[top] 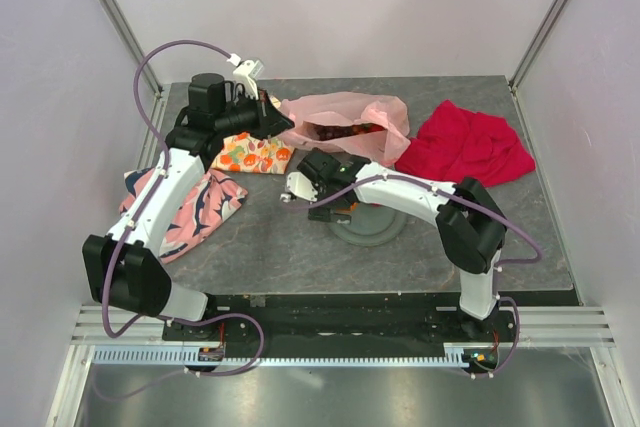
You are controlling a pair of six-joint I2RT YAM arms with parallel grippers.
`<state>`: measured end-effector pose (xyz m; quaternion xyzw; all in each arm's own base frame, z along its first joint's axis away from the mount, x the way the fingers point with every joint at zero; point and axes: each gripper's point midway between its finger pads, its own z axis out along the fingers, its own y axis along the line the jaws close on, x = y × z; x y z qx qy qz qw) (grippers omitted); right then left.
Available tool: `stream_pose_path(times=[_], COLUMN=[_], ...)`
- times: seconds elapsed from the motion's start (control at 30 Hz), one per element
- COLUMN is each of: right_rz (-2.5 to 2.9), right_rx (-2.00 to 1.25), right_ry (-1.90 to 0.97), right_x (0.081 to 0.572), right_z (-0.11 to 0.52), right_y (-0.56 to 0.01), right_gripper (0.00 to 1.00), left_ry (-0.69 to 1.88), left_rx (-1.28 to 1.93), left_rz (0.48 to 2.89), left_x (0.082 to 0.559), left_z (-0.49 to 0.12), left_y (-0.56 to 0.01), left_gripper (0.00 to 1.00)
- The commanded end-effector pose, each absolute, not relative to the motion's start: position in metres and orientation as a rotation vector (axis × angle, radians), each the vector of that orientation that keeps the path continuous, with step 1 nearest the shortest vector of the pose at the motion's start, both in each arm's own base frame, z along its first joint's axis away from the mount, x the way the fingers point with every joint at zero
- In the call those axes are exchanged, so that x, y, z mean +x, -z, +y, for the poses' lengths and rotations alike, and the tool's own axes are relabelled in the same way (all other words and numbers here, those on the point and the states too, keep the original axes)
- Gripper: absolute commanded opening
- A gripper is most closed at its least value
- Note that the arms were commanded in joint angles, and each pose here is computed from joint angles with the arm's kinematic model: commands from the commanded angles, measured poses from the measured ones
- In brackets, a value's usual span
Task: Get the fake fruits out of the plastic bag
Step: Place the fake fruit on the plate, then adjust the plastic bag at the center of the board.
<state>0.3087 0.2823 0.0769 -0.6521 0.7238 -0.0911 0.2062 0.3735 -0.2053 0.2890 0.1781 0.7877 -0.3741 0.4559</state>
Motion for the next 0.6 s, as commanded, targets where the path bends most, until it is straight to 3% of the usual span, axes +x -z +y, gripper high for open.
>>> stream_pose_path(times=[0.0,0.2,0.27,0.33,0.37,0.43,0.57], right_rz=[1.989,1.795,1.781,1.815,1.837,1.931,2.024], right_rx=[-1.743,-1.591,-1.506,-1.440,-1.416,-1.365,-1.342], right_ry=[0.041,-0.243,-0.255,-0.267,-0.262,-0.244,-0.252], right_x=[0.295,0.285,0.298,0.317,0.325,0.349,0.379], right_z=[0.307,0.316,0.300,0.279,0.272,0.252,0.240], right_y=[-0.149,-0.281,-0.307,-0.307,-0.302,-0.273,-0.226], right_gripper=[0.96,0.93,0.85,0.72,0.59,0.47,0.40], left_ry=[0.947,0.978,0.992,1.013,1.024,1.042,1.030], left_rx=[0.481,0.473,0.469,0.472,0.465,0.472,0.553], left_rz=[1.865,1.860,1.859,1.867,1.875,1.885,1.885], left_x=[0.373,0.376,0.376,0.375,0.374,0.372,0.365], left_z=[-0.210,-0.213,-0.215,-0.217,-0.217,-0.219,-0.219], left_y=[-0.306,-0.311,-0.313,-0.311,-0.310,-0.307,-0.305], left_gripper=[0.02,0.02,0.02,0.02,0.02,0.02,0.02])
